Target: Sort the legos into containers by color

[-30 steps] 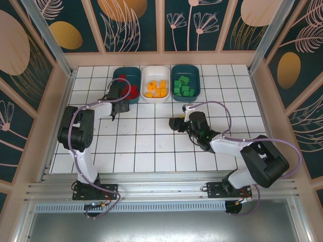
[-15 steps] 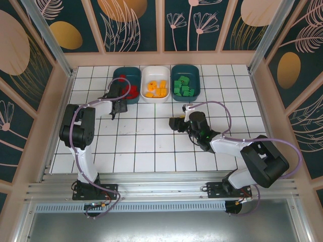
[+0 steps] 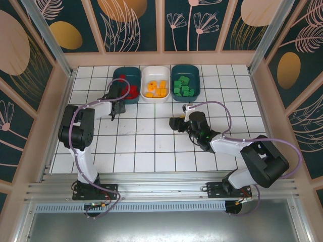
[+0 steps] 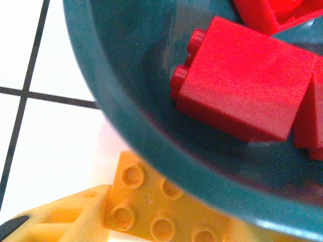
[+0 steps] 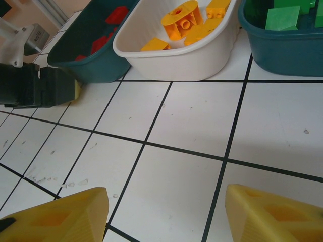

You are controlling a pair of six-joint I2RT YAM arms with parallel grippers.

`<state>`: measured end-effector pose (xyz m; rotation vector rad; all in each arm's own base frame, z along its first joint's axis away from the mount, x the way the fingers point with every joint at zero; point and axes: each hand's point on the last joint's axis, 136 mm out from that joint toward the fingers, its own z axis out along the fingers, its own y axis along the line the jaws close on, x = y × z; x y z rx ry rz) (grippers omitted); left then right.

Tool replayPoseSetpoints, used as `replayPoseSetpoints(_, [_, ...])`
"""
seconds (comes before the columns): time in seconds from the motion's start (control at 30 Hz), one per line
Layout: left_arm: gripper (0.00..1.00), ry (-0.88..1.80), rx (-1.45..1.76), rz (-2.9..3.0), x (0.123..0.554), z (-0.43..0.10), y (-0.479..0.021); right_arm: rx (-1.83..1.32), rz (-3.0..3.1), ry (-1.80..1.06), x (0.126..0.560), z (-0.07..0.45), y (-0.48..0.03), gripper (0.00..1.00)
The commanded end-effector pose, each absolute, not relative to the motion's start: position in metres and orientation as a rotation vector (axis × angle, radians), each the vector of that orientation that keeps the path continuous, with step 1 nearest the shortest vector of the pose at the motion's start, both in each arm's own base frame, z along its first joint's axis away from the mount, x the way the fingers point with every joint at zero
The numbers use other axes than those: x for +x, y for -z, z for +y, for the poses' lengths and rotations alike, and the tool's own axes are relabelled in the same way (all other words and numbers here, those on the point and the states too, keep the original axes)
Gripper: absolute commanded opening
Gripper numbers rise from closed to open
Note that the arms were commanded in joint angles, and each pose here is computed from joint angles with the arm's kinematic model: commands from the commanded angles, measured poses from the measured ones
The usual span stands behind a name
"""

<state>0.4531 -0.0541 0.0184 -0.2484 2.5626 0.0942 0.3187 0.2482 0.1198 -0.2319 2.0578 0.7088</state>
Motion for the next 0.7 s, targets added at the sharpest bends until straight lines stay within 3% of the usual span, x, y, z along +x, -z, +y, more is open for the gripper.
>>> replayPoseSetpoints(0.0, [0.46, -0.082, -0.288, 2.600, 0.436, -0.051, -0.014, -0.235, 2.020, -0.695, 0.325, 0.253, -0.130, 0.63])
replayPoseSetpoints(0.2, [0.40, 0.013, -0.313, 2.600, 0.419, -0.064, -0.021, -0.237, 2.021, -0.695, 0.325, 0.253, -0.129, 0.63])
replayPoseSetpoints(0.4, [0.40, 0.099, -0.179, 2.537, 0.408, -0.118, -0.069, -0.204, 2.021, -0.672, 0.328, 0.250, -0.128, 0.62])
replayPoseSetpoints(0.53, [0.39, 0.359, -0.107, 2.437, 0.421, -0.176, -0.117, -0.121, 2.033, -0.610, 0.333, 0.236, -0.126, 0.61])
replayPoseSetpoints(0.67, [0.38, 0.464, -0.040, 2.390, 0.454, -0.222, -0.132, -0.056, 2.025, -0.566, 0.336, 0.223, -0.124, 0.61])
